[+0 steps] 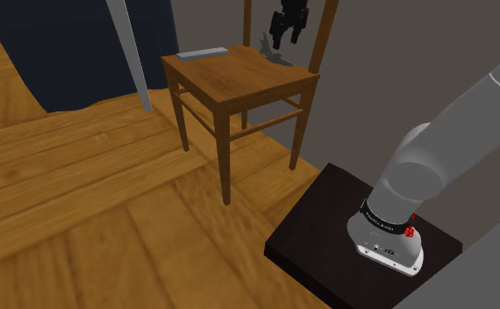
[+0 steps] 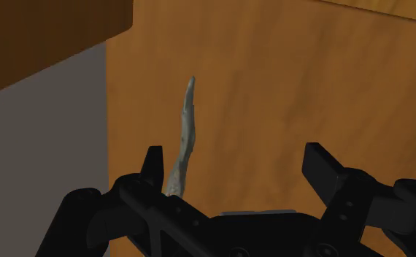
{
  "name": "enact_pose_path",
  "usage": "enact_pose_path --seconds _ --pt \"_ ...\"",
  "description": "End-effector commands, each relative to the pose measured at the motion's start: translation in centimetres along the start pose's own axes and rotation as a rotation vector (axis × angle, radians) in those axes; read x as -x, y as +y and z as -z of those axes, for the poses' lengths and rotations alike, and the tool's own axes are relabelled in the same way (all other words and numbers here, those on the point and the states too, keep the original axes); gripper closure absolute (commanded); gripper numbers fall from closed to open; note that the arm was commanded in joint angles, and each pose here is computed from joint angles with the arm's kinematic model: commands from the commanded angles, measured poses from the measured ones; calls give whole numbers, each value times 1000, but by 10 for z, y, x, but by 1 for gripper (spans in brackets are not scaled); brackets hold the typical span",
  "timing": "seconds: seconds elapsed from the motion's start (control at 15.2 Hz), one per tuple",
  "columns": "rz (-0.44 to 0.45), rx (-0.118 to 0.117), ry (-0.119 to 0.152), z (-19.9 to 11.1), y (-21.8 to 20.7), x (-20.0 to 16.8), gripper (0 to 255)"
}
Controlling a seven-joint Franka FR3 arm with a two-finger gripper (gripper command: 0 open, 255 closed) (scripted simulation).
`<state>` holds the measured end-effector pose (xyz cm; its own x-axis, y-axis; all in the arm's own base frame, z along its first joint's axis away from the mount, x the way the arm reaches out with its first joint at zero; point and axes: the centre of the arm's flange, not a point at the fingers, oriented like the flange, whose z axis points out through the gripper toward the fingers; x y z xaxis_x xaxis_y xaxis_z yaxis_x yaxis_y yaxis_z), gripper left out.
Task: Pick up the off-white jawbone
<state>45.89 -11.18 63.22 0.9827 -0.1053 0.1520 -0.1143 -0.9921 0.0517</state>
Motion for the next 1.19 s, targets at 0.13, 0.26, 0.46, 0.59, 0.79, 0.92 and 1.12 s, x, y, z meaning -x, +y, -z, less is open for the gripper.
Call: enact_pose_path --seconds 0.13,0.26,0.46,0.59,0.79,0.92,1.12 --pt "-33 1 -1 -6 24 -48 0" --pt "-50 2 -2 -9 37 -71 0" --pt "-73 2 -3 -13 55 -103 0" --pt "-73 2 -3 -23 55 -102 0" --pt "-73 2 -3 -39 54 -99 0" --pt "-73 2 -3 -49 54 -98 0" --pt "-73 2 -3 -53 54 -97 255"
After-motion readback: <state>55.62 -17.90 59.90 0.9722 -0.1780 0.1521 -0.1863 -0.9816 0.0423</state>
